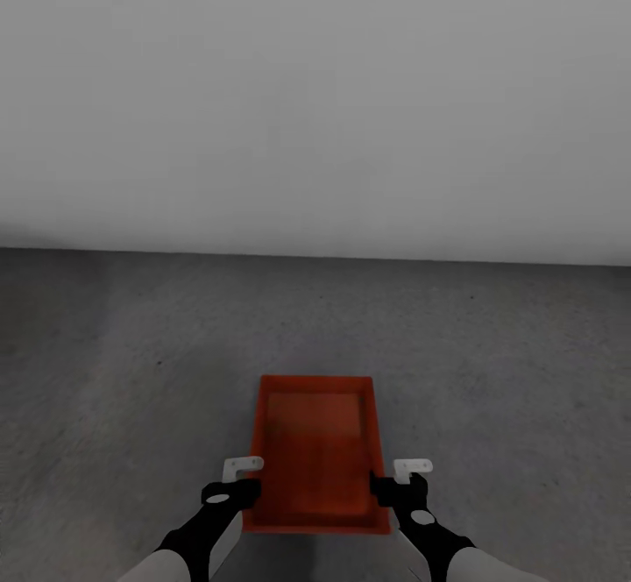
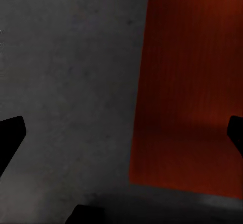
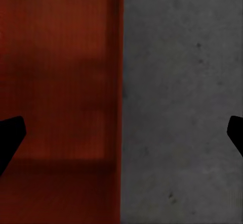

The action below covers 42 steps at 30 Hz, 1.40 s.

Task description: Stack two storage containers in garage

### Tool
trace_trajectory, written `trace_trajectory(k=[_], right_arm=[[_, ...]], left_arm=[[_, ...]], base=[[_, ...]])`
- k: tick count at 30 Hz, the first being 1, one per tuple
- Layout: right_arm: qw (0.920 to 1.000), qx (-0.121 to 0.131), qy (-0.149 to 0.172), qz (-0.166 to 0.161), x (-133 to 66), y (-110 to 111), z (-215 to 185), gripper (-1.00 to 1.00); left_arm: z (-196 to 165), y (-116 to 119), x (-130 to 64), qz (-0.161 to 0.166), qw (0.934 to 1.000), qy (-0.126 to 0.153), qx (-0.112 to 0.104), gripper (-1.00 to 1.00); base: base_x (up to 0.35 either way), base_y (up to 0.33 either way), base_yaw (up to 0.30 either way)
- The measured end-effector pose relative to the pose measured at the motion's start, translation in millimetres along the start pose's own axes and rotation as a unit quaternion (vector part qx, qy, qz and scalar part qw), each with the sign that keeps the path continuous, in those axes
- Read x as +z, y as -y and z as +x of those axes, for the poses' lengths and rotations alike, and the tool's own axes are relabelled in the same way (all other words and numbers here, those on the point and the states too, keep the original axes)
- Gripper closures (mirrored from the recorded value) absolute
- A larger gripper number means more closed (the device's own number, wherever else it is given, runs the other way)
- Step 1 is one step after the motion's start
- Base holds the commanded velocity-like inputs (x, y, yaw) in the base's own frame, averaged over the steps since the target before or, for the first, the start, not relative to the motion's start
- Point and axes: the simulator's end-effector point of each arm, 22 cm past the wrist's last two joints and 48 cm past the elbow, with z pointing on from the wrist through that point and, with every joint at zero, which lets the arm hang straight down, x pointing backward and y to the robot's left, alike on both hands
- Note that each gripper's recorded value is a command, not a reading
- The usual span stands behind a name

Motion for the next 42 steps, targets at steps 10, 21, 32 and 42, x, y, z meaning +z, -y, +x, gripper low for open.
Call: trace_trajectory(k=[10, 21, 32, 42], right_arm=[[1.0000, 0.000, 0.000, 0.000, -15.8, 0.8, -10.3, -1.00], [1.0000, 0.000, 0.000, 0.000, -32.8, 1.6, -21.0, -1.00], [1.0000, 0.000, -0.001, 0.000, -49.5, 2.4, -31.0, -1.00], [1.0000, 0.000, -0.001, 0.000, -64.3, 3.2, -39.5, -1.00]], left_arm=[[-7.1, -1.9, -17.4, -0.001, 1.0000, 0.000, 0.000, -1.00], [-14.2, -3.5, -36.1, 0.000, 1.0000, 0.000, 0.000, -1.00], [-20.9, -5.7, -54.3, -0.001, 1.0000, -0.001, 0.000, -1.00], [-26.4, -7.3, -70.5, -0.001, 1.0000, -0.001, 0.000, -1.00]], base=[[0.000, 0.000, 0.000], [0.000, 0.000, 0.000], [0.000, 0.000, 0.000], [0.000, 0.000, 0.000]])
